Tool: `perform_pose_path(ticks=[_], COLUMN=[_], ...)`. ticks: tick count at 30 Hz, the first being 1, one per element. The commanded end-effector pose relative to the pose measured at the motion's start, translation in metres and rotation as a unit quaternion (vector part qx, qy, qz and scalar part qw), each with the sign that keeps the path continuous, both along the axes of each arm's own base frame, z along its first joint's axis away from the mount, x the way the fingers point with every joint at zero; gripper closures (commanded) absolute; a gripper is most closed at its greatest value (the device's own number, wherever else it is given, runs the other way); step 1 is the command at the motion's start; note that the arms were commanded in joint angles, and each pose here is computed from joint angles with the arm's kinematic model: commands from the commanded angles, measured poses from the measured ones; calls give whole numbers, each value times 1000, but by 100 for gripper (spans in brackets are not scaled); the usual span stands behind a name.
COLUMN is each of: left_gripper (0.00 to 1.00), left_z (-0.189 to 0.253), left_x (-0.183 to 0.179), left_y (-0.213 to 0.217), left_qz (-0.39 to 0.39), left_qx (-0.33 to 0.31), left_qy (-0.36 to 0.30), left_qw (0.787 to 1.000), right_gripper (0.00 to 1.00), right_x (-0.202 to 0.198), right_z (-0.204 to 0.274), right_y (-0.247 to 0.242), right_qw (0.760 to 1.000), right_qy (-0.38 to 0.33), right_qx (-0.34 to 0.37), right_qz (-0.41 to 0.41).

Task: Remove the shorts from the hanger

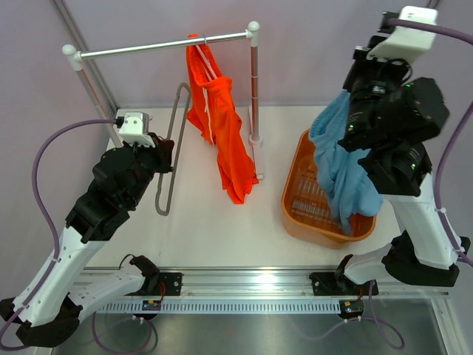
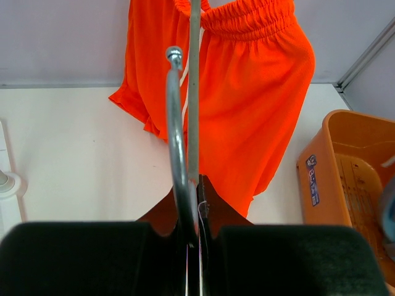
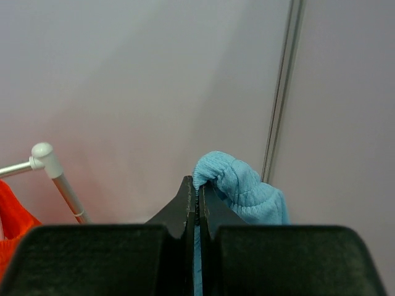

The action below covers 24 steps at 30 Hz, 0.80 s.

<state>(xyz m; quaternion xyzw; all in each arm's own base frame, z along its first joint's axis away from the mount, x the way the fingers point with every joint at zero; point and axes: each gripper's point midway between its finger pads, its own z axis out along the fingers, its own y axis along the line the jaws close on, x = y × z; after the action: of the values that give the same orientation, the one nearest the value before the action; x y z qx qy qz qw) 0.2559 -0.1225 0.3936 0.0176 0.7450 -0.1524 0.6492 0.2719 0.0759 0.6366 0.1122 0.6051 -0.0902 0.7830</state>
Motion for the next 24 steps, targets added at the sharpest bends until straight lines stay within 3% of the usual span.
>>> perform_pose_path(ticks=[1, 6, 11, 22, 24], left_gripper=[100, 100, 100, 100, 100], left_z=[15, 11, 10, 9, 8], left_x=[0, -1, -1, 0, 2], left_y=[1, 3, 3, 7, 8], left_qz=[-2, 1, 2, 12, 17], left_qx=[-11, -8, -7, -2, 2], left_qy=[-29, -27, -27, -23, -19], left_qw=[1000, 1000, 1000, 1000, 1000], right_gripper=[100, 100, 100, 100, 91], right_x=[14, 23, 11, 7, 9], right_z=[-15, -58, -111, -327, -359], right_y=[17, 9, -19, -10, -2], right_qw=[999, 998, 994, 950, 940], right_qy=[8, 55, 85, 283, 310], right_qx=[2, 1, 62, 131, 138], right_qz=[34, 10, 0, 10, 19])
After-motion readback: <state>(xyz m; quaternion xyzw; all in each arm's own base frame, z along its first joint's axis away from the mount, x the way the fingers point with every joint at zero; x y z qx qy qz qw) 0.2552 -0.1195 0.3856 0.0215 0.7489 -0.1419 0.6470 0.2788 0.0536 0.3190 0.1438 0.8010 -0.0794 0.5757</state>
